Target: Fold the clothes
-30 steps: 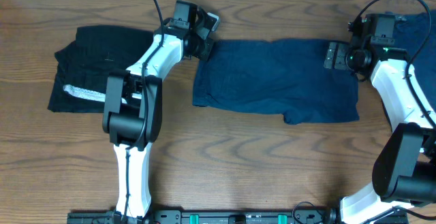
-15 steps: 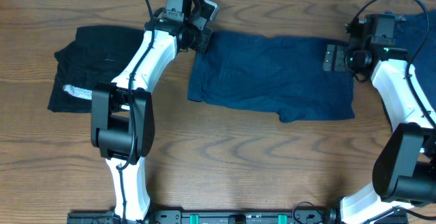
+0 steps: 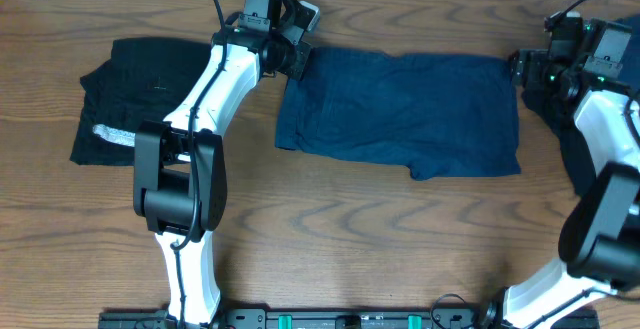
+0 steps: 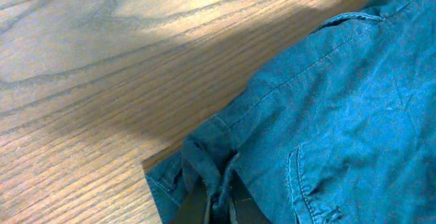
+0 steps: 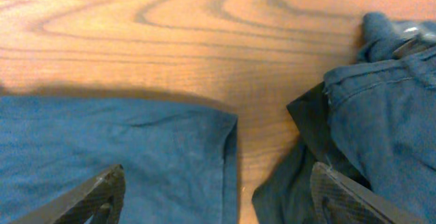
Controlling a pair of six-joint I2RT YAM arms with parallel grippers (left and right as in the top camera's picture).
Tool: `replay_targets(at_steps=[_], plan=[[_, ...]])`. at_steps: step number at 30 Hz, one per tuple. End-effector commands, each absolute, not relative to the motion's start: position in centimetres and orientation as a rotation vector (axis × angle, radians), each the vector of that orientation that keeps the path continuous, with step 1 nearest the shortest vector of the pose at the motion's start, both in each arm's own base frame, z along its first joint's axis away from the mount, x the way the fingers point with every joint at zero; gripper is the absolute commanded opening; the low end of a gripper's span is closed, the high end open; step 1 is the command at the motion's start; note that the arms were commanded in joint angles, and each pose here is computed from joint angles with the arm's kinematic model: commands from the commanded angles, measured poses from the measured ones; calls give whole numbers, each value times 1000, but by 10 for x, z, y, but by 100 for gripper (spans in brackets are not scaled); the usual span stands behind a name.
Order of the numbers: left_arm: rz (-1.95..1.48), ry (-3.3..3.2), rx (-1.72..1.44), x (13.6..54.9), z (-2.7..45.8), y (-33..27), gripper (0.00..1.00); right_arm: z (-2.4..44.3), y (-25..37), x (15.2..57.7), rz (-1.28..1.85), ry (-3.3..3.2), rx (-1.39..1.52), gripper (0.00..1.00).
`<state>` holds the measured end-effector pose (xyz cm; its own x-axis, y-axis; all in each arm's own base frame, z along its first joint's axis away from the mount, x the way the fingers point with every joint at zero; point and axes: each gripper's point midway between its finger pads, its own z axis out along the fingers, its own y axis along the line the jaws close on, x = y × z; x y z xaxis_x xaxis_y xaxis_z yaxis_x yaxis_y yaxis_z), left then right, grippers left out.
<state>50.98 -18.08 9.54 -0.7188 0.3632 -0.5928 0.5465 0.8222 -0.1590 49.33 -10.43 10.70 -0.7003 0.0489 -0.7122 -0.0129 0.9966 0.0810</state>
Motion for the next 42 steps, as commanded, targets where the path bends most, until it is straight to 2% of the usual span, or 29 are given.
replay_targets(at_steps=[1, 8, 20, 24, 25, 26, 31, 33, 35, 37, 40, 42], plan=[[-430, 2443, 664, 509, 100, -178, 6, 72, -95, 497, 226, 2366, -25, 88], [-430, 2444, 664, 509, 100, -178, 6, 24, -102, 518, 274, 2334, 37, 88], [-430, 2443, 665, 509, 100, -178, 6, -20, -106, 532, 364, 2297, 240, 86], [-430, 2443, 664, 509, 100, -178, 6, -12, -94, 536, 476, 2253, 234, 71], [-430, 2443, 665, 509, 100, -178, 6, -6, -87, 538, 526, 2230, 203, 63], [-430, 2443, 665, 509, 100, -178, 6, 0, -80, 540, 574, 2206, 175, 60], [-430, 2443, 664, 509, 100, -178, 6, 10, -77, 544, 658, 2174, 232, 59], [-429, 2443, 664, 509, 100, -178, 6, 10, -82, 545, 640, 2172, 242, 49], [-429, 2442, 664, 509, 100, -178, 6, 13, -86, 547, 630, 2163, 245, 26], [-429, 2442, 664, 509, 100, -178, 6, 21, -93, 551, 620, 2149, 246, 13], [-429, 2442, 664, 509, 100, -178, 6, 38, -100, 555, 609, 2126, 242, 1], [-429, 2442, 664, 509, 100, -178, 6, 51, -99, 556, 612, 2111, 209, 1]])
